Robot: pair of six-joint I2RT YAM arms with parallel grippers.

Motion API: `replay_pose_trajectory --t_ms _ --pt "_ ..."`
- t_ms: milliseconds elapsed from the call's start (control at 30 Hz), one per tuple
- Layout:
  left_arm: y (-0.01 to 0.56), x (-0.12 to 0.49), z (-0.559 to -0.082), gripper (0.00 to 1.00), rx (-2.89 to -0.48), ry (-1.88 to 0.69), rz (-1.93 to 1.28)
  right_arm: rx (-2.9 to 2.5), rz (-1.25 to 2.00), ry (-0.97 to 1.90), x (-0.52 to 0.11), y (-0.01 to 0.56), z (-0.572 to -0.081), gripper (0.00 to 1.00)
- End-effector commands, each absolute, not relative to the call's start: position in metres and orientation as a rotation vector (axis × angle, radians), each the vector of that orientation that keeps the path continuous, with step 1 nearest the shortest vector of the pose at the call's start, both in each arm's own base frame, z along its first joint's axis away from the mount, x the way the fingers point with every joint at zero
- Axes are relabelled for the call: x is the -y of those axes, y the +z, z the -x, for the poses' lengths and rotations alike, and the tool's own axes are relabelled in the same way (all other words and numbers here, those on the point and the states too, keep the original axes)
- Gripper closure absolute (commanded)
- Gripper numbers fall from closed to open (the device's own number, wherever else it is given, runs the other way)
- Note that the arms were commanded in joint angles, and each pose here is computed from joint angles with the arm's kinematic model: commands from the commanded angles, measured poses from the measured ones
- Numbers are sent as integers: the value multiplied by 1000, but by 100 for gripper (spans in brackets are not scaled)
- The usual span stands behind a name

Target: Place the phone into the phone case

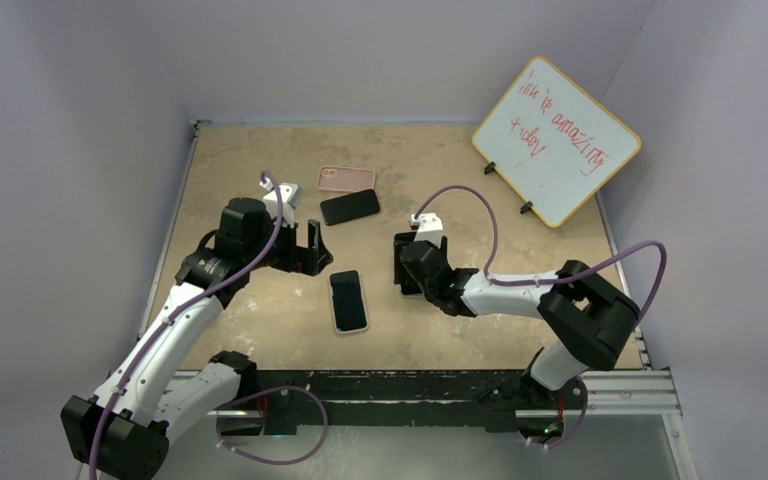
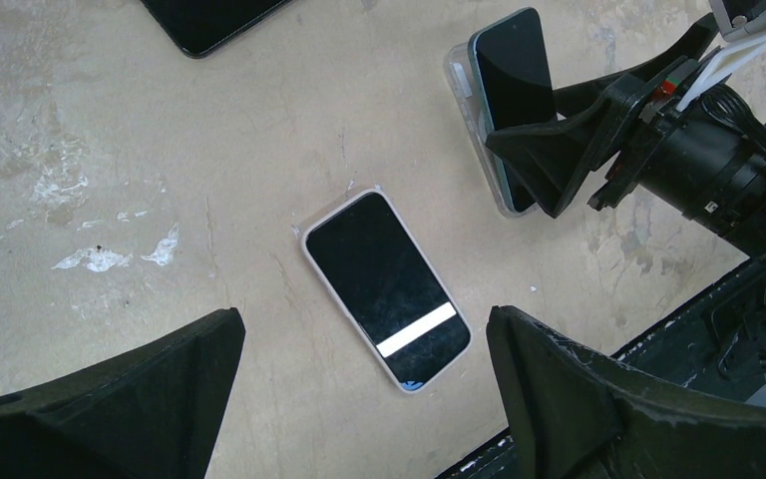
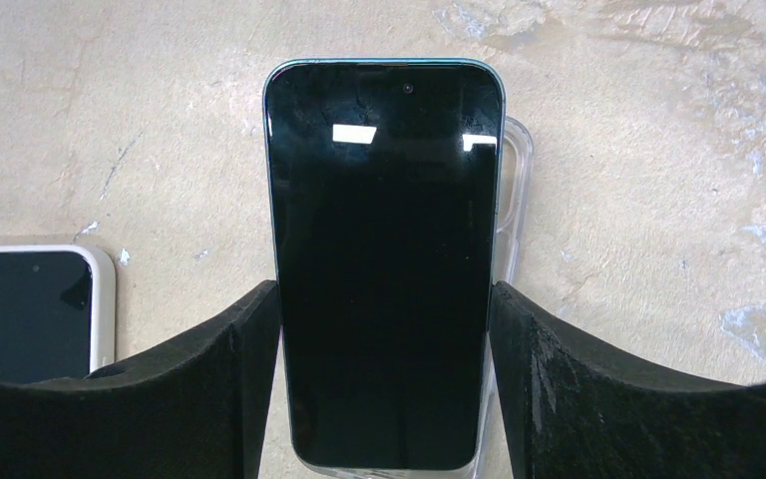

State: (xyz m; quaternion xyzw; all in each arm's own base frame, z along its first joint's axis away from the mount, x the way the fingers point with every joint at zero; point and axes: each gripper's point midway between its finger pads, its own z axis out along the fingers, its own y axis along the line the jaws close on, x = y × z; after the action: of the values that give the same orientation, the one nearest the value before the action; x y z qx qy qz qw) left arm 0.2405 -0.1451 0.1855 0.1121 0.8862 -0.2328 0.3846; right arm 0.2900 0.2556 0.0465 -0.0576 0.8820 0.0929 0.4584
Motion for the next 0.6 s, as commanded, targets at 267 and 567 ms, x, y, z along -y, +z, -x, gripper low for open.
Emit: replay_pose_trajectory --t_ms 267,567 --pt "194 143 -245 2 -2221 -592 -259 -2188 0 134 -241 36 -283 39" --pt "193 141 -246 2 -2226 -577 -249 -2207 -29 130 -237 38 -280 25"
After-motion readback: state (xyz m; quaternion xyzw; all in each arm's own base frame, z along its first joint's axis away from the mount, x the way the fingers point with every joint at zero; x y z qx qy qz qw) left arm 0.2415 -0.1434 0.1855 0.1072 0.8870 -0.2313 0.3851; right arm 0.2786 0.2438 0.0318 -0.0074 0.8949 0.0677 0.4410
